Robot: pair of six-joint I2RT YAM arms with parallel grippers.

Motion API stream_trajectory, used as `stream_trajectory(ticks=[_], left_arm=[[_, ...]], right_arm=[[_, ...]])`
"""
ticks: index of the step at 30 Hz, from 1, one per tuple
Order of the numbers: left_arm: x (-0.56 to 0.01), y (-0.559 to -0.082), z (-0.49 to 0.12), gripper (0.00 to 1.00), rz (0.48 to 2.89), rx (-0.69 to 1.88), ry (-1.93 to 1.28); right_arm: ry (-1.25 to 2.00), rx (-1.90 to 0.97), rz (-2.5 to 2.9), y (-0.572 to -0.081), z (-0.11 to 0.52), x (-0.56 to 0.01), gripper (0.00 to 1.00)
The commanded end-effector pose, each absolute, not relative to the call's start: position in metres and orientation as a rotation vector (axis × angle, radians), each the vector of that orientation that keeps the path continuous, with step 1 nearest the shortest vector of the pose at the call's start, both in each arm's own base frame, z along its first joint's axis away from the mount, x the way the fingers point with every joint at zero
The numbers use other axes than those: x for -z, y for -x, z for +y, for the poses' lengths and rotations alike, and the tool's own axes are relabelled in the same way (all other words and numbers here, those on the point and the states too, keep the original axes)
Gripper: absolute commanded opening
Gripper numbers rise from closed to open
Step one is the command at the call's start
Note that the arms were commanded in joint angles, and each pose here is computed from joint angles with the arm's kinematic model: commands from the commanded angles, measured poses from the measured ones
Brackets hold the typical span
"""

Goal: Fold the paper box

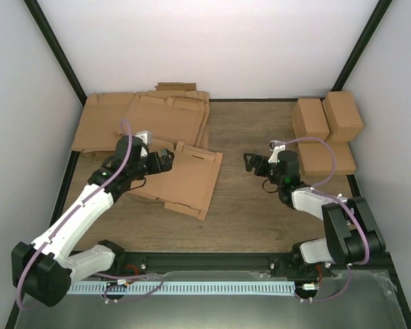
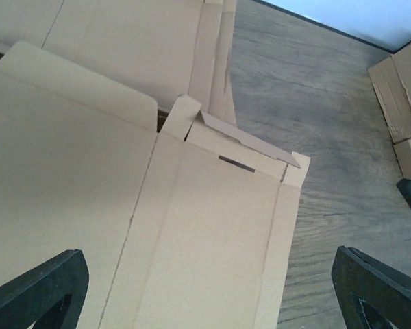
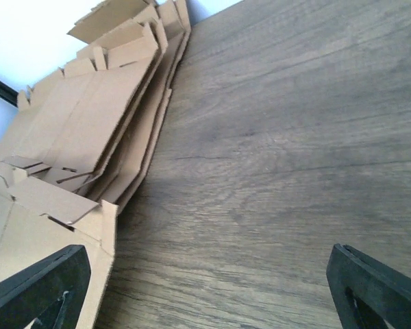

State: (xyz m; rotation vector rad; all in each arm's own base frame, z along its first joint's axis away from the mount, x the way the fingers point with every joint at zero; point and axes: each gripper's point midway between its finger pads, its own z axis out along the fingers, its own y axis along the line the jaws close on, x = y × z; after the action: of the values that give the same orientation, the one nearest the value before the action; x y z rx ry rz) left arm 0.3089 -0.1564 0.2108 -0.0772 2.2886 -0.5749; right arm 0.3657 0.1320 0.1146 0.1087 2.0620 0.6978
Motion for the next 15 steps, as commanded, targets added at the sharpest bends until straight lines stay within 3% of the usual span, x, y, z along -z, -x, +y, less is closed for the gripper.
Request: stream_trajectory(ticks=[1,8,15], left_arm=[[-0.206,-0.311,-0.150,1.00,2.278,0.679,0.102],[-0.216,-0.315,-0.129,1.00,2.219,0.784,0.146],[-0.209,-0.313,-0.130,1.00,2.235,0.753,0.061]], right_arm=[[-0.066,-0.768,1.988,-0.366,0.143,-0.137,0.96],[-0.184,-0.767,1.981,-0.360,0.132,-0.156,0.94],[-0.372,-0.746,1.972,-0.338,0.109,-0.178,1.00]])
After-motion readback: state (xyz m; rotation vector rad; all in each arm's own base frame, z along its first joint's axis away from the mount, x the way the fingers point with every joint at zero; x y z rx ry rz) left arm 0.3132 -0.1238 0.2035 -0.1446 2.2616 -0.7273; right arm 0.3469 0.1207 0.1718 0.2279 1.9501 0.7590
